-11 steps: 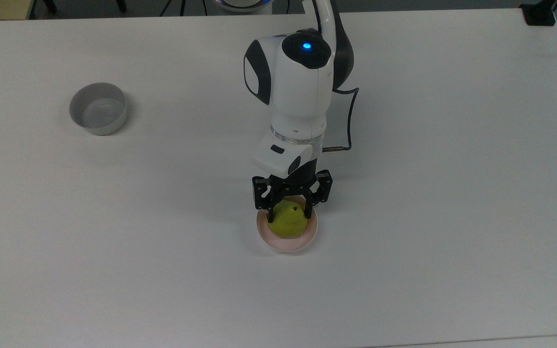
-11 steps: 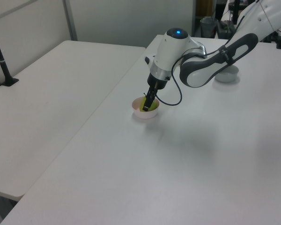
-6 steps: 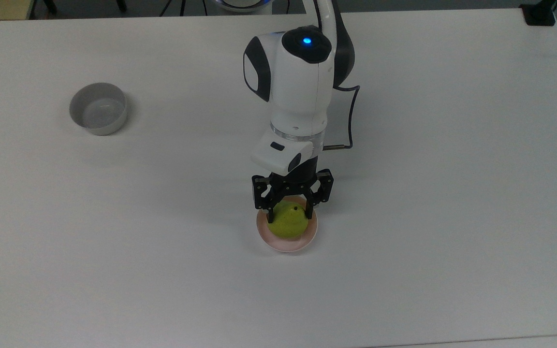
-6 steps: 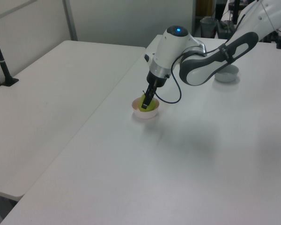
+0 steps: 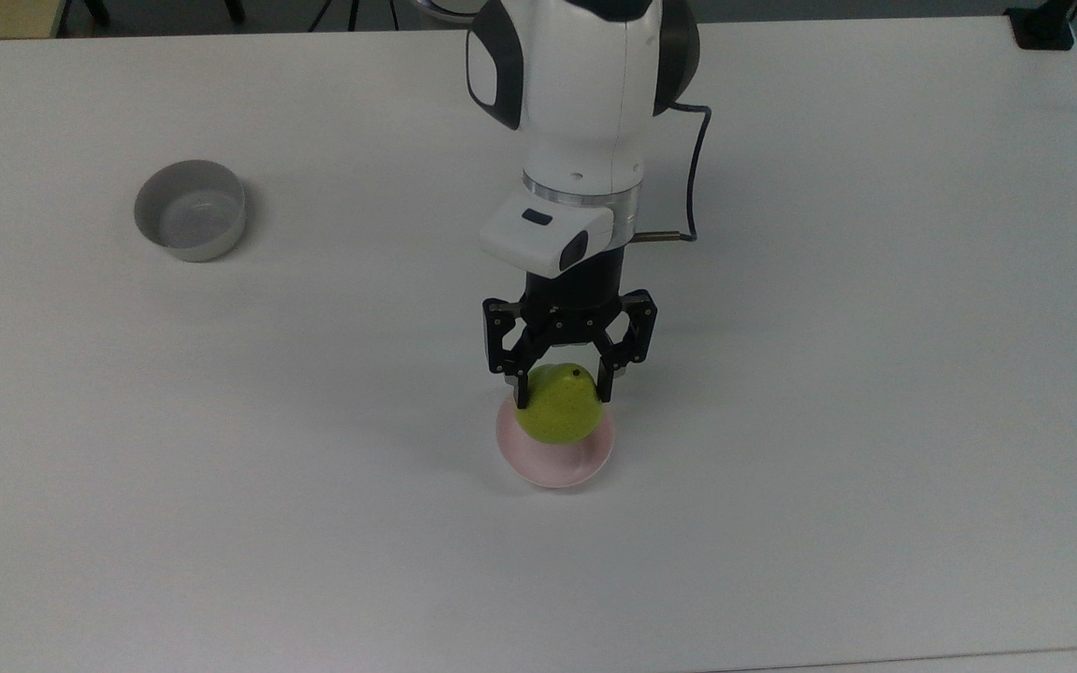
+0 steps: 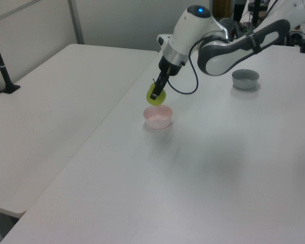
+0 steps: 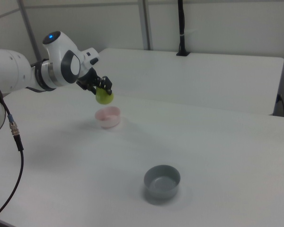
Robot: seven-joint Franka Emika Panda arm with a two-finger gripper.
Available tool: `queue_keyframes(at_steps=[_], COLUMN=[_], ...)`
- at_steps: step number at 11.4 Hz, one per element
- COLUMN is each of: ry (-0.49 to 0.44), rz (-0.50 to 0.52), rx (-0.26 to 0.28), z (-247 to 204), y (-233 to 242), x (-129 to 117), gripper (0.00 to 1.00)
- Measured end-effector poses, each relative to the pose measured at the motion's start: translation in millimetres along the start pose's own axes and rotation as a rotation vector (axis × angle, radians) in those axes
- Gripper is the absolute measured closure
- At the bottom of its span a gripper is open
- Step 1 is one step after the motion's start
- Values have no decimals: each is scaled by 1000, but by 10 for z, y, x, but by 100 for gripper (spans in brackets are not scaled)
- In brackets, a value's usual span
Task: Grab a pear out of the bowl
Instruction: 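Lift the pear up out of the pink bowl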
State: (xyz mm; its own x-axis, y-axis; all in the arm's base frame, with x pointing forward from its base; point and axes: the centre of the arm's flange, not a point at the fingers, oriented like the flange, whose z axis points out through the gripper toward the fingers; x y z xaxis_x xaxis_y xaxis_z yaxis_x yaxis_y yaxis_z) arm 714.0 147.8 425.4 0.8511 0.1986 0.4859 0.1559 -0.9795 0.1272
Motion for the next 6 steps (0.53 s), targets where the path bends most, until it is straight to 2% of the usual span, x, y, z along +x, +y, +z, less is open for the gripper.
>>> queue_keyframes(at_steps=[3, 6], ry=[3, -16], rz=[28, 98], rx=[-24, -77], z=[-63, 28], y=[239, 972], x=[22, -62], gripper=[24, 24])
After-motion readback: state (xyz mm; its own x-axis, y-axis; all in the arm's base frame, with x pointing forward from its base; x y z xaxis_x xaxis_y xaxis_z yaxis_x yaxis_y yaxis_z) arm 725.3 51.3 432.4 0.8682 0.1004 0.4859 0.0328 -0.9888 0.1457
